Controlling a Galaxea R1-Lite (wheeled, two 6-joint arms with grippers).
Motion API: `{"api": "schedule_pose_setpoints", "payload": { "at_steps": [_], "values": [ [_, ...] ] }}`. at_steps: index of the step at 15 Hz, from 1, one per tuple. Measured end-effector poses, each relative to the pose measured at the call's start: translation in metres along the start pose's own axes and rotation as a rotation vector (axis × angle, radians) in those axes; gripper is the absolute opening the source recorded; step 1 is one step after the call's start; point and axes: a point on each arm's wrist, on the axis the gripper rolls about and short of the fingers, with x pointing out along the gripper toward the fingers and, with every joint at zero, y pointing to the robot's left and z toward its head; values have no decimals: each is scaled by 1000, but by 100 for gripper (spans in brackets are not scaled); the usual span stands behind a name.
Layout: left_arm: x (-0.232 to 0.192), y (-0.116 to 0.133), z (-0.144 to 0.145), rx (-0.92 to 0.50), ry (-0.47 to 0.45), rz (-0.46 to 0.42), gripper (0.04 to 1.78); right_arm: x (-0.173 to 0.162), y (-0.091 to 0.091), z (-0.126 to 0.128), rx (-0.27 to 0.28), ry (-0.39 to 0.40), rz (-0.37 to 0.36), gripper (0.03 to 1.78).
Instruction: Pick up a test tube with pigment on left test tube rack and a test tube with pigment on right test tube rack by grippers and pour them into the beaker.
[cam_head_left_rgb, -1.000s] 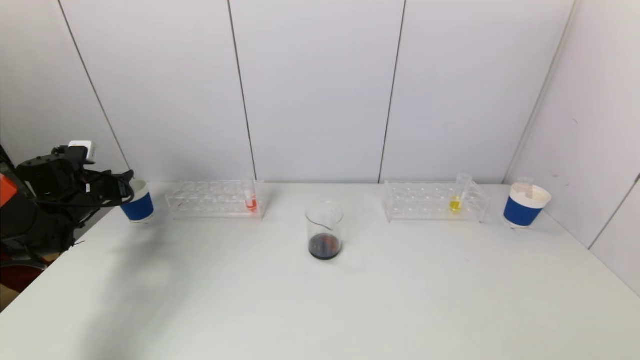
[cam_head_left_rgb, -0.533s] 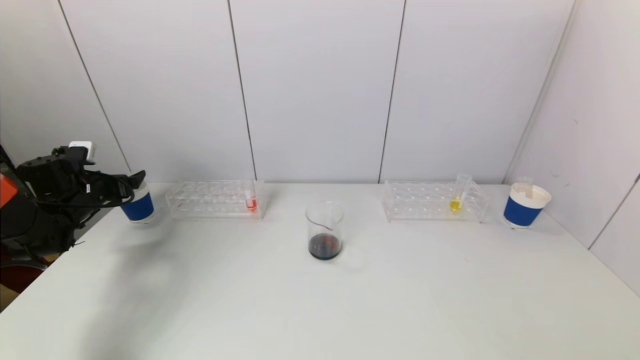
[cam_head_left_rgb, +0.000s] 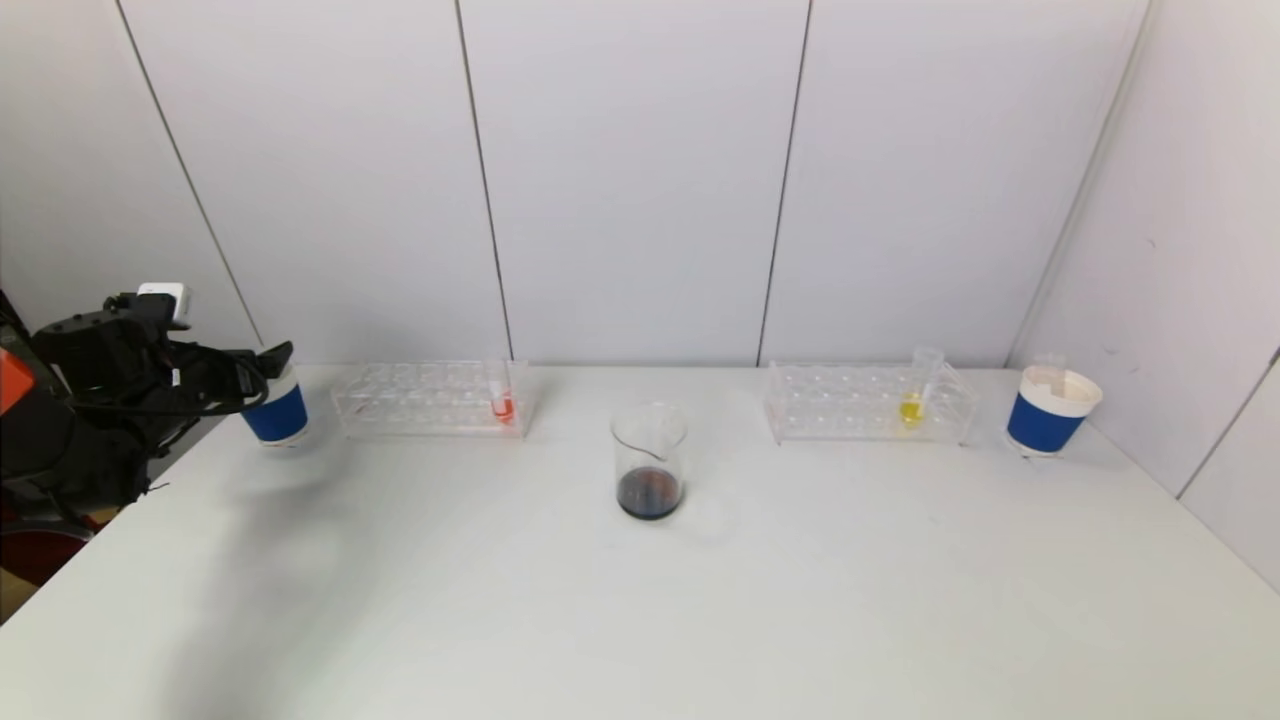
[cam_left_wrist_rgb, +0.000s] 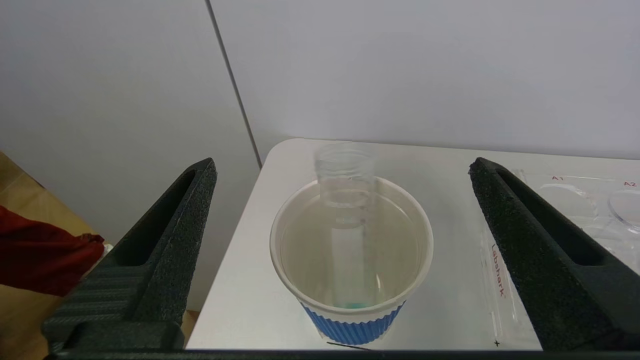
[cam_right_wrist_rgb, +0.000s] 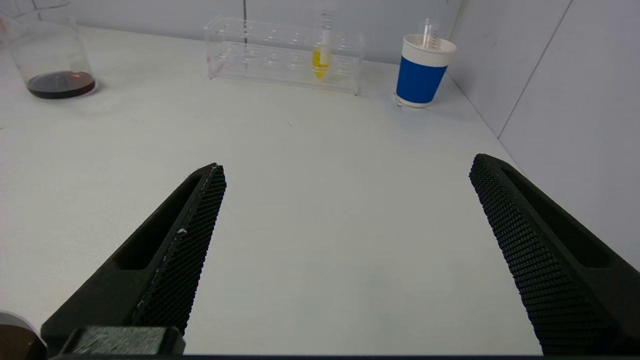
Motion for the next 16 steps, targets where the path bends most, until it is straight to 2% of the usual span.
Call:
{"api": "schedule_pose_setpoints", "payload": {
  "at_steps": [7,12,16],
  "values": [
    [-2,-2,8,-1,-15,-3,176,0,0,0,0,0,0,177],
    [-11,-11,34,0,-40,-22,176,0,0,0,0,0,0,177],
    [-23,-28,61,1,-41,-54,176,0,0,0,0,0,0,177]
  ]
}}
